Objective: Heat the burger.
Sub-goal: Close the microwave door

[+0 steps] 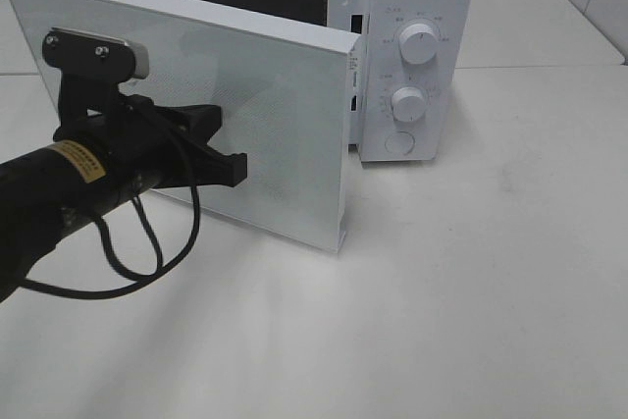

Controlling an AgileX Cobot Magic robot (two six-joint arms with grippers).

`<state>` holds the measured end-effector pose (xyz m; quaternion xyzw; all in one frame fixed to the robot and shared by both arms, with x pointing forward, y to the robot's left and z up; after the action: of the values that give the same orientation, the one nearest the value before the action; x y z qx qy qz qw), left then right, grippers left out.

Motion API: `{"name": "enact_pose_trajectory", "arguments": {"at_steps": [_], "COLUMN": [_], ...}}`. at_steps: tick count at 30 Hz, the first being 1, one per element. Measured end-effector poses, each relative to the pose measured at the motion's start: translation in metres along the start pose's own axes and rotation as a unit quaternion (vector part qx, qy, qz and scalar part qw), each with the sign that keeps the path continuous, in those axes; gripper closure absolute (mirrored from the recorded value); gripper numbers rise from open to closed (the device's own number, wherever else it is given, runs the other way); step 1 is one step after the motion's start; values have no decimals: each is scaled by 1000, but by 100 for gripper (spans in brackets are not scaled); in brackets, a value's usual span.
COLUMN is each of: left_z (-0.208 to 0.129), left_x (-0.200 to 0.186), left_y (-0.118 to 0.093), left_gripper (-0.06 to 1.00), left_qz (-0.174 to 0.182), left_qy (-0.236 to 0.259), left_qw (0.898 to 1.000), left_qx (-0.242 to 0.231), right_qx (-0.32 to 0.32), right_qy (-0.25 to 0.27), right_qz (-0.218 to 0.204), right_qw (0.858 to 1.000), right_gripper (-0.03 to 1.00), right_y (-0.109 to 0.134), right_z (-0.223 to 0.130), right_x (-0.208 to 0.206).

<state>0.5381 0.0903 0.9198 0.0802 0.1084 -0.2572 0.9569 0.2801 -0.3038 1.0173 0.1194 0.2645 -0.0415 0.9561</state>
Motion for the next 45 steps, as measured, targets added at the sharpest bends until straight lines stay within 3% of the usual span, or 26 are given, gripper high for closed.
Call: {"name": "enact_pose_trajectory", "arguments": {"at_steps": [6,24,30,41,45], "left_z": [9,33,32,37,39], "left_x": [21,84,98,122,126], "left_y": [-8,-11,-26,-32,-38], "left_gripper": [94,94,94,94,94], "left_qz": [12,47,29,32,17], "left_qy": [-3,2,19,36,48], "left_qw": [1000,998,999,999,999], "left_qx": [7,-40,-24,-12,-9], "right_qx": [0,0,0,0,0], "right_qy": [0,0,0,0,0], "right_qz": [0,0,0,0,0], "right_qw": [1000,1000,1000,1000,1000], "right_gripper": [21,21,21,21,21], "right_y": [0,0,0,0,0], "right_z": [0,0,0,0,0], "right_x": [0,0,0,0,0]}}
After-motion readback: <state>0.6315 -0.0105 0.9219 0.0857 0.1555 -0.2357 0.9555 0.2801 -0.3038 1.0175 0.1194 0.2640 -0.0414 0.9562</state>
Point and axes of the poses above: a point on each arm's last joint axis where the gripper is mounted, x pointing out along that axis toward the gripper, y along the wrist's bending axis when the last joint is at zero, z = x × y, the point moved 6 cm from there along x, pointing out along that axis toward the gripper, and after that the axes turned 10 degrees about x, right-handed, at the moved point
